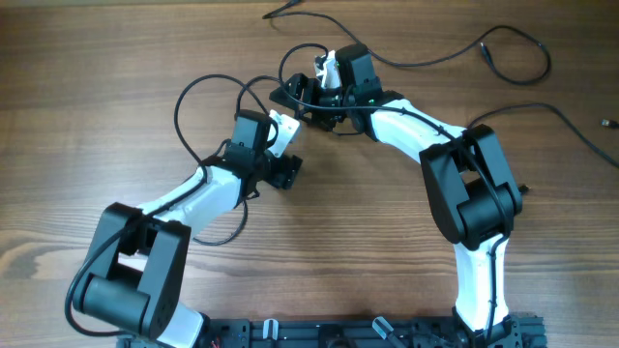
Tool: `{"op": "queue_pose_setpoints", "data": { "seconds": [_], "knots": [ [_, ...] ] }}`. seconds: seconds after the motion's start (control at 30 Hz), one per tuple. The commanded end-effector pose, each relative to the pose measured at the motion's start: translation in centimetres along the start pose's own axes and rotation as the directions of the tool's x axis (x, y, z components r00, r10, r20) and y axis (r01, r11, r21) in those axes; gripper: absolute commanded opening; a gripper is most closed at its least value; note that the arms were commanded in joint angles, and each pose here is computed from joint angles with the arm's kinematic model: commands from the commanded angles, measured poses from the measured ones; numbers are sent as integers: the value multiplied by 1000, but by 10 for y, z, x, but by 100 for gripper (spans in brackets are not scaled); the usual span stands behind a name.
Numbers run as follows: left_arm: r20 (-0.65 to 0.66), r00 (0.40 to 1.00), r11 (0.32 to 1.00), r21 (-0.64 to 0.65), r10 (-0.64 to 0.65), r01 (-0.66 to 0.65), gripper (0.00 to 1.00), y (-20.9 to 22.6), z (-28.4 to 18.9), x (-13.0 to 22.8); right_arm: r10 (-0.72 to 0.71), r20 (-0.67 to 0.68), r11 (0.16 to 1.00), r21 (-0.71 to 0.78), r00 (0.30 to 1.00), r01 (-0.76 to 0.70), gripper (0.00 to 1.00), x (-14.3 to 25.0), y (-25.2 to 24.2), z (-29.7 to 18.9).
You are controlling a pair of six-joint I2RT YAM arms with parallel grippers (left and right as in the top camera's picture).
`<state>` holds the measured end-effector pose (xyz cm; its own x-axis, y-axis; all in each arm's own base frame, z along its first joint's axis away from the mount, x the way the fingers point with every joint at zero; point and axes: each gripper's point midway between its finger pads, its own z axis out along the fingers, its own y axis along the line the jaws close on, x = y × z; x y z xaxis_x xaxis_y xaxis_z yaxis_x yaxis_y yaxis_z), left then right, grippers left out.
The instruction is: Untangle cables
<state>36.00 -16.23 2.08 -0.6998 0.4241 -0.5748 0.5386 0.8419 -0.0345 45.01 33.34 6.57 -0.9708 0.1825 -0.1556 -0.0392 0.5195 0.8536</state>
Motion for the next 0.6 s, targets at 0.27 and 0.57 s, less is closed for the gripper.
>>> {"op": "queue_pose_setpoints", "data": {
  "seconds": [0.27,0.57],
  "knots": [
    [-20,963,951,-157,268,-268,91,42,30,3,31,3,999,44,1000,-31,99,-6,-25,-6],
    [41,963,963,18,267,-268,41,11,46,8,57,-6,998,1,998,-57,99,-17,-30,-22]
  ]
}}
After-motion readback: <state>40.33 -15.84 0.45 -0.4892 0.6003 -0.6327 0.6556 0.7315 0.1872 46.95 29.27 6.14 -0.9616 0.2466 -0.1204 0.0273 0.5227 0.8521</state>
